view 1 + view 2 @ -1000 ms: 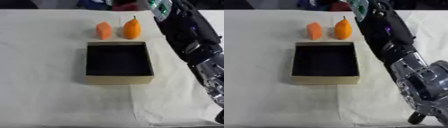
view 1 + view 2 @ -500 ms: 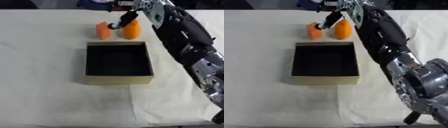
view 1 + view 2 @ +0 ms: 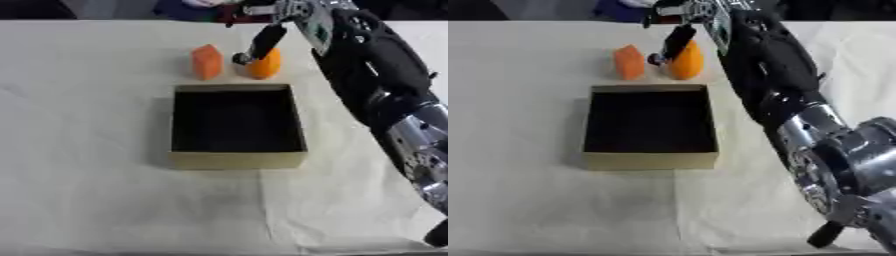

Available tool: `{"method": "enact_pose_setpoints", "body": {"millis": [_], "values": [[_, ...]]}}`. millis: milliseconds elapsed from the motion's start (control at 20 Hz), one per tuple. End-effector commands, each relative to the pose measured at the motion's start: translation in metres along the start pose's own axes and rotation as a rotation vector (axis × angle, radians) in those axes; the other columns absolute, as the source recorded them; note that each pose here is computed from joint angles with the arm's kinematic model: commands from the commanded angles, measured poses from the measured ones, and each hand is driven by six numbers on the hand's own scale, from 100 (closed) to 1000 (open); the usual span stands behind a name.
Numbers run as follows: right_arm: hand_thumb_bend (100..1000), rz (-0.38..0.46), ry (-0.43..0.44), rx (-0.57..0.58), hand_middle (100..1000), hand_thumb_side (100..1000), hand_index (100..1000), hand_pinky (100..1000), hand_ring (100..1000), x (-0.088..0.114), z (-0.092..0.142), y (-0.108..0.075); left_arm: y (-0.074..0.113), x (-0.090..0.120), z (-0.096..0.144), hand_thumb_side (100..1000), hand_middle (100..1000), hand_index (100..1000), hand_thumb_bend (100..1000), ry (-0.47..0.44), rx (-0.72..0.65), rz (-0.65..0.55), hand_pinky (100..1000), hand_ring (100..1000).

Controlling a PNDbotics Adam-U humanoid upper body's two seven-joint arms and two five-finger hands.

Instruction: Pick up objects on the table and place them in the box.

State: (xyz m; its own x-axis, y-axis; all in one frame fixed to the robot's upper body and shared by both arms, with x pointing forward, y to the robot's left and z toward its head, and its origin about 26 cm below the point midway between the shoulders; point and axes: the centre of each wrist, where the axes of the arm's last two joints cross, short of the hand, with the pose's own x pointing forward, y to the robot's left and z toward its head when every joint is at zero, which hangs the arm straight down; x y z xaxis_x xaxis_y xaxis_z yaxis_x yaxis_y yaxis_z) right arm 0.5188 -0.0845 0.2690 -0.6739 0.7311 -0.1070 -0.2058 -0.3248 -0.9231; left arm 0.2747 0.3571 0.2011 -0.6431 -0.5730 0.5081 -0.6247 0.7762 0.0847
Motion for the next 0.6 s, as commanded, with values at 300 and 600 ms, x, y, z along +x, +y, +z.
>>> {"method": "enact_pose_setpoints", "body": {"millis": [300, 600], "values": [[347, 0.045, 0.118, -0.002, 941, 417, 953, 910, 982, -0.020, 0.016, -0.011, 0.003, 0.005, -0.007, 869, 633, 857, 100, -0.036, -0.004, -0.010, 766, 576], [353, 0.034, 0.175, 0.005, 935, 413, 950, 906, 980, -0.027, 0.016, -0.001, 0.003, 0.005, -0.007, 871, 631, 857, 100, -0.035, -0.003, -0.011, 766, 574]]}}
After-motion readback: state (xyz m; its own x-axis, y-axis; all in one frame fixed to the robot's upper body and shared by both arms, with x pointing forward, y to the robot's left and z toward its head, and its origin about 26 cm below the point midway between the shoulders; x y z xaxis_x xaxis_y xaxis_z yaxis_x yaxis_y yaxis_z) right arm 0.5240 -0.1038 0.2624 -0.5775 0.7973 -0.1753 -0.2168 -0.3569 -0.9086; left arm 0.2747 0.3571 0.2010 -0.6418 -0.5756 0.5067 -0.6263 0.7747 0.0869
